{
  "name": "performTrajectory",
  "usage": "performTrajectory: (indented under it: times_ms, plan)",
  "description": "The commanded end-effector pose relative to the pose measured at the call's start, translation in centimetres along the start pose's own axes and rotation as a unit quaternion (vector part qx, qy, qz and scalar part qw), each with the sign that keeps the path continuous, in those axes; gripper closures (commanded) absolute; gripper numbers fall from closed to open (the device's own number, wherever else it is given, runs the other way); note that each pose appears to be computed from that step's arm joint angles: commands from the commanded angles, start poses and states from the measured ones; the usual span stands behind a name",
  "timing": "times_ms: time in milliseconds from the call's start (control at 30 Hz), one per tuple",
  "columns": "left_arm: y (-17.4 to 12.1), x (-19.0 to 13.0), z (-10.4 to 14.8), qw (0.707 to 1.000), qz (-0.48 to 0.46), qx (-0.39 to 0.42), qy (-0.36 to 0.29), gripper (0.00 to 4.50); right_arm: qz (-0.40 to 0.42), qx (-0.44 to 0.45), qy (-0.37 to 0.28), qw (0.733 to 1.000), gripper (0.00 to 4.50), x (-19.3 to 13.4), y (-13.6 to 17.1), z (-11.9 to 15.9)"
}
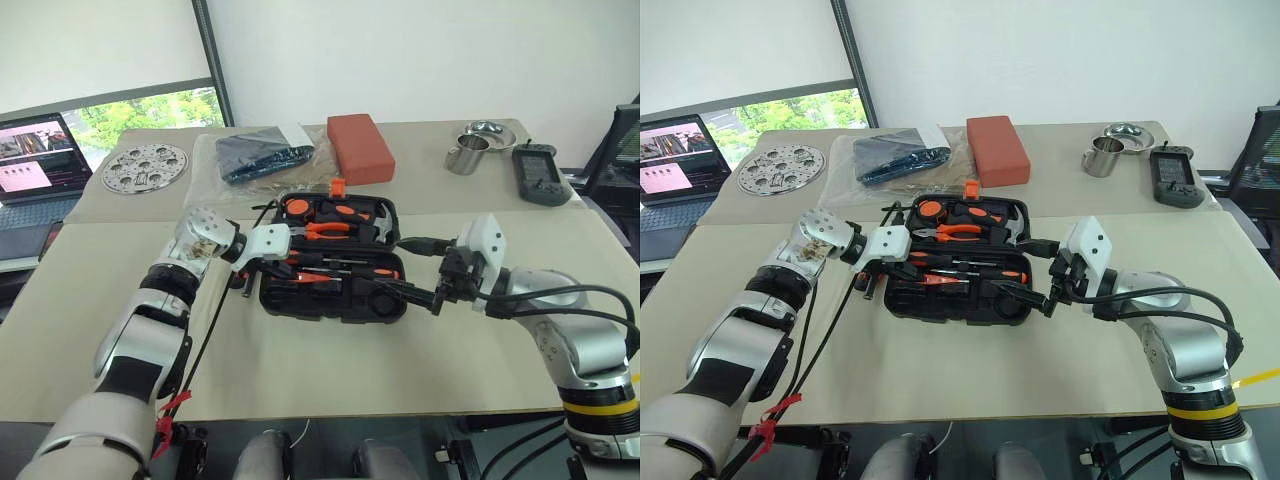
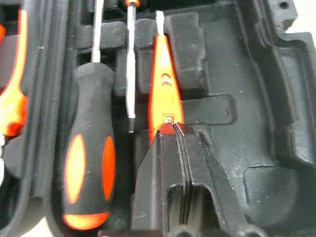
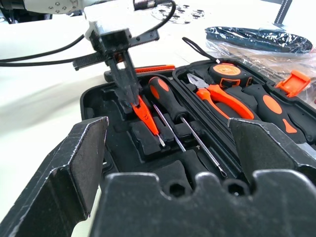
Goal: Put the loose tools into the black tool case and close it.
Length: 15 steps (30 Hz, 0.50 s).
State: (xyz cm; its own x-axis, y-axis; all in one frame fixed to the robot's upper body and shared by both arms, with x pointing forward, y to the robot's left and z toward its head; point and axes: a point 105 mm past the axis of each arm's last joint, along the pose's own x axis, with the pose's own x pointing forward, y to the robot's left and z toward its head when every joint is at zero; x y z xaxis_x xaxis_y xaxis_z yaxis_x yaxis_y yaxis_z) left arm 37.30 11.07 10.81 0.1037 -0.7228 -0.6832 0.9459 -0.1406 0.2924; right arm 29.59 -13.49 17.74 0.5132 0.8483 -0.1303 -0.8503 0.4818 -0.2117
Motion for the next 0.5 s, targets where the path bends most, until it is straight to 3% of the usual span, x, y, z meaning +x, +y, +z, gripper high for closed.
performTrajectory:
  times_ms: [33, 233, 500]
  plan:
    - [-0.9, 0.9, -1.4, 0.999, -0.014, -0.018, 0.025, 4.47, 0.006, -0.014, -0.011, 1.0, 0.0, 0.1, 0.1, 1.0]
    - [0.1, 1.4, -1.0, 0.999, 0.014, -0.034, 0.013, 4.47, 0.009, -0.012, -0.01, 1.0, 0.0, 0.2, 0.2, 0.9]
    - [1.2, -0.8, 2.8, 0.992, 0.002, -0.064, -0.108, 4.47, 0.011, -0.012, -0.009, 1.0, 0.0, 0.3, 0.2, 0.9]
